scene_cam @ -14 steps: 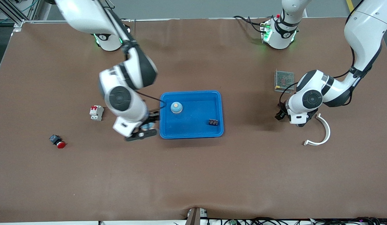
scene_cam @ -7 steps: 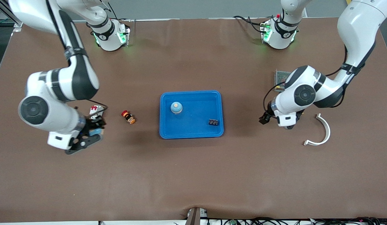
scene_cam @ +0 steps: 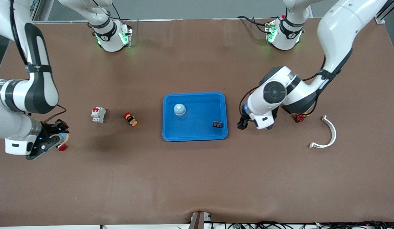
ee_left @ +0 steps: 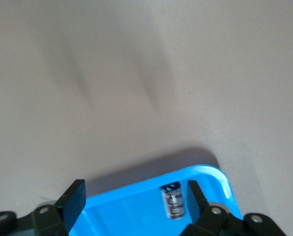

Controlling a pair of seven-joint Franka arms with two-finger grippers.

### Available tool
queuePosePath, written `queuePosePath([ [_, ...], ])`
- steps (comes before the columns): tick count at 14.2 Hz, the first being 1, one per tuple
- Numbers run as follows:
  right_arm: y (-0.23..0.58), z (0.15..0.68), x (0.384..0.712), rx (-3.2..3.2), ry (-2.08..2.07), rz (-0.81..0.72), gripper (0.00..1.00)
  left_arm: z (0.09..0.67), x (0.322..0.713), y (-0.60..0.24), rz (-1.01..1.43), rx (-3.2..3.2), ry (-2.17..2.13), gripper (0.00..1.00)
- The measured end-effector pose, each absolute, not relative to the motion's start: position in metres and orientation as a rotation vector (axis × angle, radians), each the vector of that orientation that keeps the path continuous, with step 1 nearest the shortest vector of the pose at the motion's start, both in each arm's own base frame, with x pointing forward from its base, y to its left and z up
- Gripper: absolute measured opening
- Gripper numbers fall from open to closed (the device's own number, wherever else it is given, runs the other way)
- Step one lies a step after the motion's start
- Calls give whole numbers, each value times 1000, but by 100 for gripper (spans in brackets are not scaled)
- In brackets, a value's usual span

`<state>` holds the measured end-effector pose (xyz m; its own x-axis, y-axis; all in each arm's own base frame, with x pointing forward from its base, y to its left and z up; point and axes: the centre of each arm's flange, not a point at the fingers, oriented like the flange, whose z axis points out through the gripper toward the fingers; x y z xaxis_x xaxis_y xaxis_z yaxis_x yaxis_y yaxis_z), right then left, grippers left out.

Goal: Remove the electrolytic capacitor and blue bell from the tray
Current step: 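Carry the bell toward the red button while the left gripper returns, then place the bell with the right gripper while the left gripper grasps a capacitor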

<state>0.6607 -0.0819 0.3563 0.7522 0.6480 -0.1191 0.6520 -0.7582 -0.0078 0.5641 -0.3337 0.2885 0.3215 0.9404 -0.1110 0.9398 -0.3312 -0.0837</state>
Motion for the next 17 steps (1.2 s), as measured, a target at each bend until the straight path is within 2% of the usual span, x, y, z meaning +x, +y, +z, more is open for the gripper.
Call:
queuePosePath([
  [5, -132, 292, 629, 2891, 1137, -137, 68, 242, 554, -408, 129, -2489, -1889, 84],
  [8, -140, 257, 607, 2891, 1136, -116, 68, 234, 555, -424, 122, -2495, -1925, 75],
  [15, -133, 214, 578, 2873, 1137, -35, 68, 190, 543, -444, 42, -2457, -1930, 64],
  [16, -132, 210, 575, 2871, 1138, -28, 68, 190, 543, -444, 42, -2456, -1930, 60],
  [17, -131, 208, 573, 2870, 1138, -26, 68, 190, 544, -444, 41, -2456, -1932, 51],
])
